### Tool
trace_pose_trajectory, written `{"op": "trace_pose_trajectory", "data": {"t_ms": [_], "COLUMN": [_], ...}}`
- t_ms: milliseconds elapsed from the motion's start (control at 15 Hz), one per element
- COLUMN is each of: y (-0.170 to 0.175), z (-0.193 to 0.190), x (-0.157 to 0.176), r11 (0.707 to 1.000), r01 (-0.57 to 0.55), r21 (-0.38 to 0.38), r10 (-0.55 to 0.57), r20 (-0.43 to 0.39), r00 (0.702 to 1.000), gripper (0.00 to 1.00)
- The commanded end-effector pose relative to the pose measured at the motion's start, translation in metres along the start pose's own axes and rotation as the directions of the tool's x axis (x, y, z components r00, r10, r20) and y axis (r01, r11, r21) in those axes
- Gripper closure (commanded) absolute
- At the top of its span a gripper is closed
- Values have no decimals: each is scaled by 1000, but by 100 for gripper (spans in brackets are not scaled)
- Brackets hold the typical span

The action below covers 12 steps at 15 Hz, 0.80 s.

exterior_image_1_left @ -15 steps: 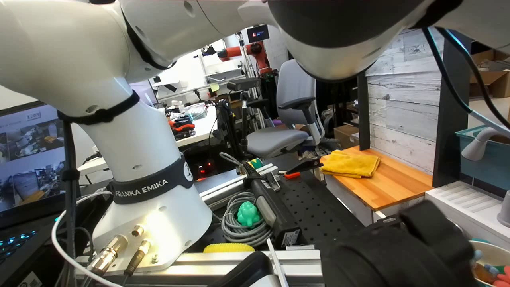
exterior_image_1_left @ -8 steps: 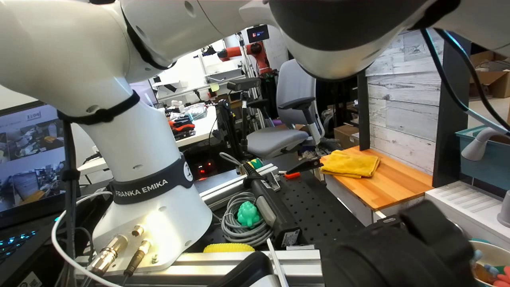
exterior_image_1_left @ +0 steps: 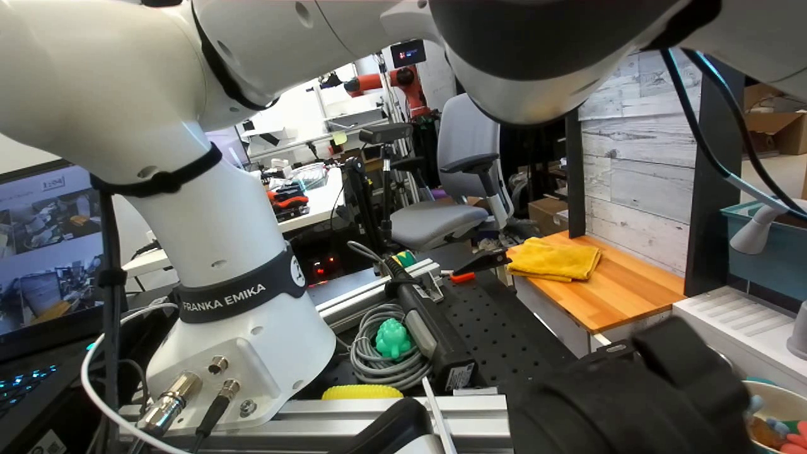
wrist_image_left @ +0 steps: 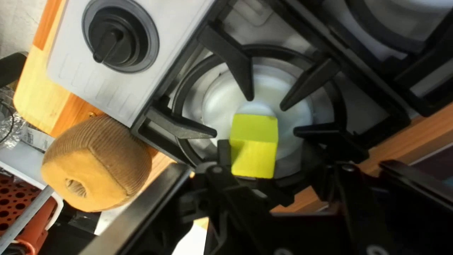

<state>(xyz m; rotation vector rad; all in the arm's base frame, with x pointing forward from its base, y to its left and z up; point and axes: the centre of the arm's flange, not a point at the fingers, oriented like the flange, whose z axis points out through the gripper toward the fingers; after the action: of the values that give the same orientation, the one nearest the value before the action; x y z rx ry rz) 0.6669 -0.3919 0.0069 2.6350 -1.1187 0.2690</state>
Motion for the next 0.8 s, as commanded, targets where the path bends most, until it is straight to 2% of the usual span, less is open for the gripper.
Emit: {"op": "trace_pose_trajectory", "data": {"t_ms": [0,133,400,533,667,733], "y": [-12,-12,-7,2,21,26], "z": [15,10,-10,-34,-70,-74], "x": [13,12,-2,-18,-35,-35], "r11": [1000,1000,999,994,973,959], "r01": [3,4,30,95,202,253], "r21": [-5,-4,13,57,111,124], "r10": [-3,-4,-31,-97,-209,-262], "r20": [8,16,28,41,52,56], "r00": [1000,1000,999,994,977,964], "gripper": [79,91,91,91,91,91]}}
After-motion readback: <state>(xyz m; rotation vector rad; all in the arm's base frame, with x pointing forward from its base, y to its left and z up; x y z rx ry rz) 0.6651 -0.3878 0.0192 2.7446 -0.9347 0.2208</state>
